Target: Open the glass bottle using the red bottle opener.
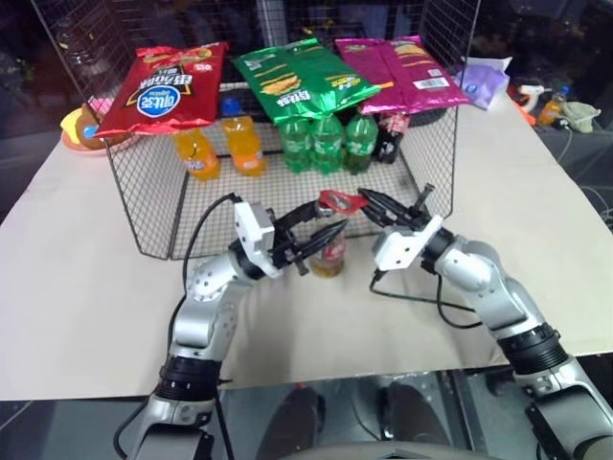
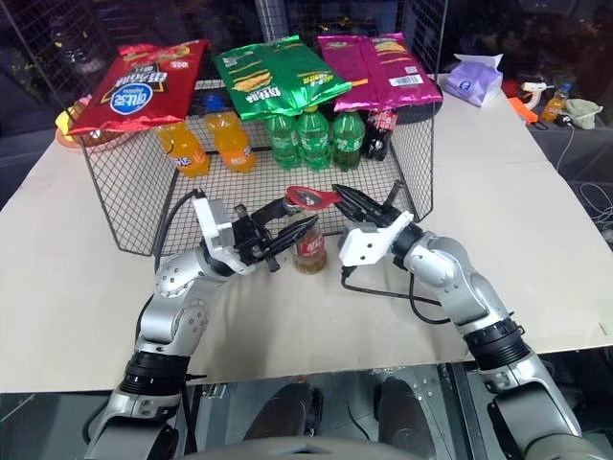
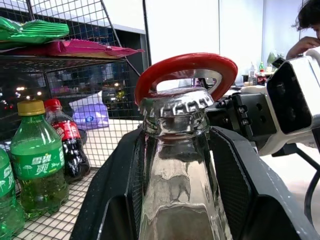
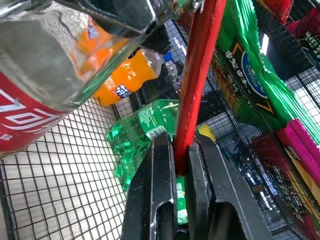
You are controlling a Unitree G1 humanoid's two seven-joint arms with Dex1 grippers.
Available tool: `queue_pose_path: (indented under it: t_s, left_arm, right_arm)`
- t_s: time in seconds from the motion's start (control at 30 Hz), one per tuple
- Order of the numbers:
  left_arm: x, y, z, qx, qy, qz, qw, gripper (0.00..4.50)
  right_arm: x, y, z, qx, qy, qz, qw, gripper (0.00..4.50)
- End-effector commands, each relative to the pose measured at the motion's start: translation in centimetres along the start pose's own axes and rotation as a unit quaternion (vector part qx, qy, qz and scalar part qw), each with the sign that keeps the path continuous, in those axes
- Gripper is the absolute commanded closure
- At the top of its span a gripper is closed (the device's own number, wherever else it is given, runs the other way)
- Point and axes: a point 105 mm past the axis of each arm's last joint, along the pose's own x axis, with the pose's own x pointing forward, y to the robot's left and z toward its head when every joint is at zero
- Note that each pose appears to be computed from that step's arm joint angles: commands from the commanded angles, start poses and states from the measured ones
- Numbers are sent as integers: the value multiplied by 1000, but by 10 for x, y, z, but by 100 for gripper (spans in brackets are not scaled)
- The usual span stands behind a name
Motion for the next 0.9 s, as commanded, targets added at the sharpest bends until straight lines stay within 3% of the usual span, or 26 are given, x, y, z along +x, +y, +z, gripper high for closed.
queue_pose_path:
  t_s: [0.03,0.27,0.5,0.63,0.9]
  left_arm:
    - [-3,3,-14,-9,30,12,999,287]
    - [-3,4,-15,-11,30,15,999,287]
    - [-2,5,-16,-13,32,16,999,287]
    - [-1,6,-17,-13,33,16,999,287]
    - [-2,5,-19,-15,33,19,999,287]
  right_arm:
    - [7,19,15,-16,-24,51,998,450]
    - [8,21,21,-66,-29,101,992,450]
    - [13,15,32,-110,-59,100,987,450]
    - [12,11,24,-134,-53,100,984,450]
    - [14,-43,6,-202,-38,37,978,450]
